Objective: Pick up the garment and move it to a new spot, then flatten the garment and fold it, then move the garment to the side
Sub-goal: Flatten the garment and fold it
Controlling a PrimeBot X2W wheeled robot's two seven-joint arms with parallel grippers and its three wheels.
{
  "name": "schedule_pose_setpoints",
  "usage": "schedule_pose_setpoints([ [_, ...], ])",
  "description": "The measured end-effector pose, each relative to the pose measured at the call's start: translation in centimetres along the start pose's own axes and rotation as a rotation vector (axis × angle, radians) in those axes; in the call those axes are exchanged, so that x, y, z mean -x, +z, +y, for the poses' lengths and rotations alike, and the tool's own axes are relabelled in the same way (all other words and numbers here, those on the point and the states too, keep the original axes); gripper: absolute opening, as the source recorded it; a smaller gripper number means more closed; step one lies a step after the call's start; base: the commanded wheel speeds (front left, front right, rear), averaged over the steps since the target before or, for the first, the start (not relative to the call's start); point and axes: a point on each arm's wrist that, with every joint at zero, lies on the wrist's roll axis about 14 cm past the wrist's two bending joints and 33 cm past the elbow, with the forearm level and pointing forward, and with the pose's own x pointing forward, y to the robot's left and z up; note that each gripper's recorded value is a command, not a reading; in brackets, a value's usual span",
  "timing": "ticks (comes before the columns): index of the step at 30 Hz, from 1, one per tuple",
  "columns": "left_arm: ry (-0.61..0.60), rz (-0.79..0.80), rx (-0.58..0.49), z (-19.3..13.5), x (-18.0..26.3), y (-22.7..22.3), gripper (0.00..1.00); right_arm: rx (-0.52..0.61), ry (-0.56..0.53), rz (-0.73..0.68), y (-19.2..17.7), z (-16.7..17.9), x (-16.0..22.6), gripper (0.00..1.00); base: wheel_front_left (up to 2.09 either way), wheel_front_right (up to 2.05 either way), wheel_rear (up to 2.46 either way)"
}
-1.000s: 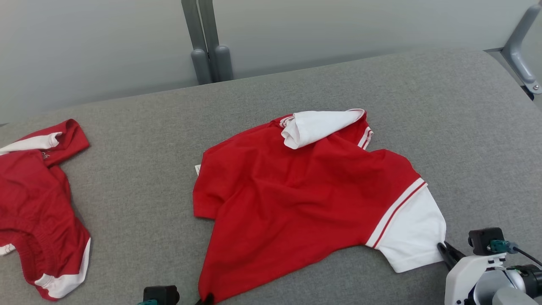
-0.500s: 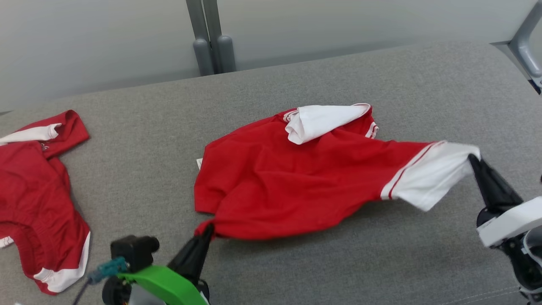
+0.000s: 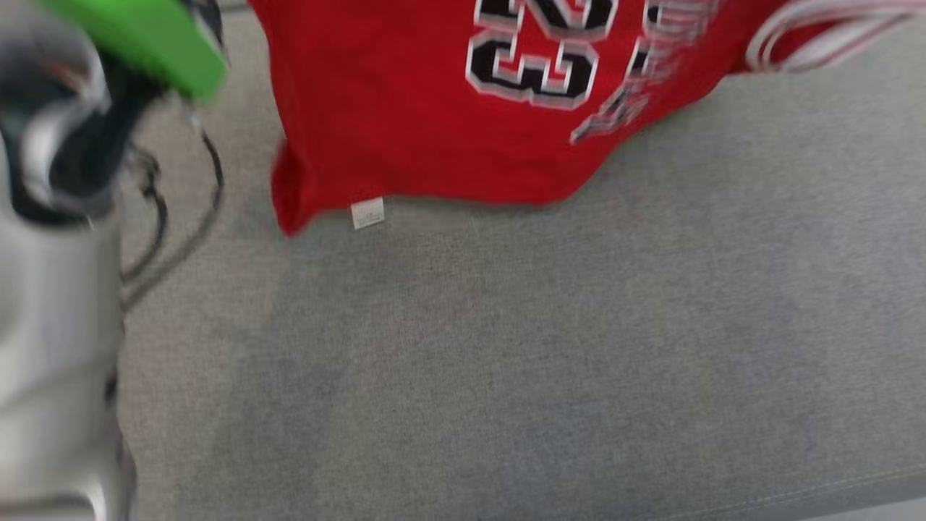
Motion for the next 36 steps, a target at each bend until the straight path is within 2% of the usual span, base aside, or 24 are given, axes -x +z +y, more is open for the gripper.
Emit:
schedule_pose_setpoints([
  [2, 0.058, -0.023, -0.065, 2.5, -2.6, 1.4, 0.00, 0.018, 0.001, -0.018, -0.2, 0.5, -3.9, 0.00, 0.00, 0.00, 0.00],
  [6, 0.144, -0.092, -0.110, 6.2, -6.6, 3.6, 0.00, 0.076, 0.000, -0.075, -0.2, 2.1, -10.3, 0.00, 0.00, 0.00, 0.00],
  [11, 0.216, -0.213, -0.135, 9.2, -10.0, 5.6, 0.00, 0.109, -0.023, -0.207, 0.9, 2.7, -15.1, 0.00, 0.00, 0.00, 0.00],
  [14, 0.237, -0.237, -0.160, 10.8, -11.4, 4.7, 0.00, 0.105, -0.016, -0.203, -1.5, 2.9, -16.9, 0.00, 0.00, 0.00, 0.00],
  [18, 0.256, -0.167, -0.138, 13.2, -12.7, -0.8, 0.00, 0.063, 0.000, -0.125, -7.8, 2.6, -17.5, 0.00, 0.00, 0.00, 0.00],
  [22, 0.263, -0.073, -0.051, 14.0, -12.2, -9.0, 0.00, -0.041, 0.001, 0.028, -17.8, 1.8, -14.0, 0.00, 0.00, 0.00, 0.00],
  [24, 0.286, -0.026, 0.013, 14.3, -10.6, -13.3, 0.00, -0.126, -0.026, 0.093, -21.8, 1.0, -10.3, 0.00, 0.00, 0.00, 0.00],
  [27, 0.308, 0.040, 0.057, 13.8, -7.6, -18.2, 0.00, -0.197, -0.079, 0.180, -25.6, -0.4, -4.1, 0.00, 0.00, 0.00, 0.00],
  [30, 0.317, 0.143, 0.104, 12.2, -3.5, -23.4, 0.00, -0.248, -0.141, 0.262, -27.7, -1.2, 2.5, 0.00, 0.00, 0.00, 0.00],
  [33, 0.300, 0.175, 0.115, 10.4, -0.4, -25.3, 0.00, -0.279, -0.184, 0.284, -26.9, -1.5, 6.9, 0.00, 0.00, 0.00, 0.00],
  [36, 0.295, 0.280, 0.194, 7.3, 4.3, -29.2, 0.00, -0.288, -0.238, 0.357, -26.9, -1.5, 12.7, 0.00, 0.00, 0.00, 0.00],
])
